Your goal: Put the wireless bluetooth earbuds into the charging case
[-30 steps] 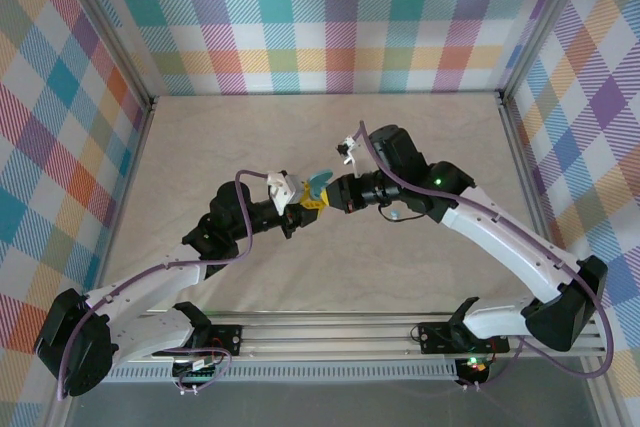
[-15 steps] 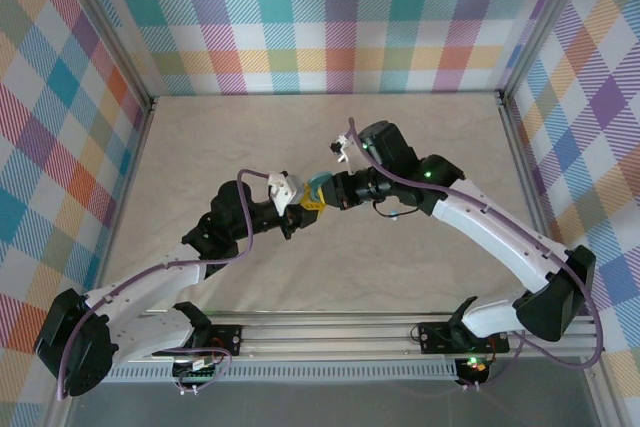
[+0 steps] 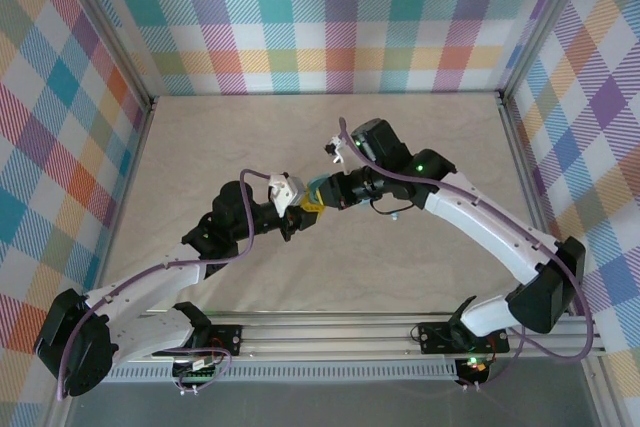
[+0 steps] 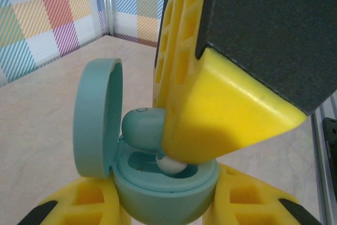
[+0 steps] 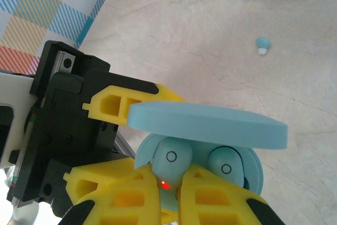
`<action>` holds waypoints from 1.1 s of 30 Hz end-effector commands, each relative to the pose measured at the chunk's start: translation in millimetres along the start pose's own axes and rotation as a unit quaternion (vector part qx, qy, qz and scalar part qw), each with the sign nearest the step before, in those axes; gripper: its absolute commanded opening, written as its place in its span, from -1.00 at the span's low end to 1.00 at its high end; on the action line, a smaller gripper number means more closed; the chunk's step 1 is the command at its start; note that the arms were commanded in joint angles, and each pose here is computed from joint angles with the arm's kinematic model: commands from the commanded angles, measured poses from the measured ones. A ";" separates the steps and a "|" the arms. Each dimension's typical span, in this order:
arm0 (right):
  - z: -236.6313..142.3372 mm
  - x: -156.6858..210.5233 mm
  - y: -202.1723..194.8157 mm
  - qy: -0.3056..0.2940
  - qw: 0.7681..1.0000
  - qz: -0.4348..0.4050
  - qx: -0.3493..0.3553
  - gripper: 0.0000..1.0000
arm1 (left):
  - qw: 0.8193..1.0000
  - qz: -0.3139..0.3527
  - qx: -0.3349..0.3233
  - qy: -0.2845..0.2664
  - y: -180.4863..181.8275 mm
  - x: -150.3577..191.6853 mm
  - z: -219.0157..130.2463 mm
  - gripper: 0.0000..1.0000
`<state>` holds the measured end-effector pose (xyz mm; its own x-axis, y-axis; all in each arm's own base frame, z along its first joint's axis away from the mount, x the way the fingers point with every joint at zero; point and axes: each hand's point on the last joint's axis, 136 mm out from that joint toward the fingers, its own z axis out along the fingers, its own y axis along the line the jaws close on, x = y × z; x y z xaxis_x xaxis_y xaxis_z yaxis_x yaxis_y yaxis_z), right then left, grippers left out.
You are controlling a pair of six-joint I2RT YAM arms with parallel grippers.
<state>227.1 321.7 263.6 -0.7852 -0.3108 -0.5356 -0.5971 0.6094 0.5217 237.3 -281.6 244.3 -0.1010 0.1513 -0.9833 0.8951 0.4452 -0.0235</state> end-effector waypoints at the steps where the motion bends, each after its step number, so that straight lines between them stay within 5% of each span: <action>1: 5.6 12.4 -2.0 0.039 0.999 -0.017 0.011 -0.74 | 0.997 0.038 0.023 -0.064 -14.3 -42.1 -6.4 -1.00; 19: 13.1 20.0 15.4 0.064 0.997 -0.039 0.004 -0.70 | 0.997 0.038 0.025 -0.062 -15.6 -41.3 -7.1 -1.00; 33: 13.0 33.2 11.2 0.078 0.996 -0.042 0.018 -0.49 | 0.997 0.038 0.025 -0.063 -13.8 -44.1 -3.1 -1.00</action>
<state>216.8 326.9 256.4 -0.7466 -0.4101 -0.5238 -0.6496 0.6192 0.4412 231.4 -281.7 236.2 -0.1277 0.1769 -0.9759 0.9037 0.4261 -0.0410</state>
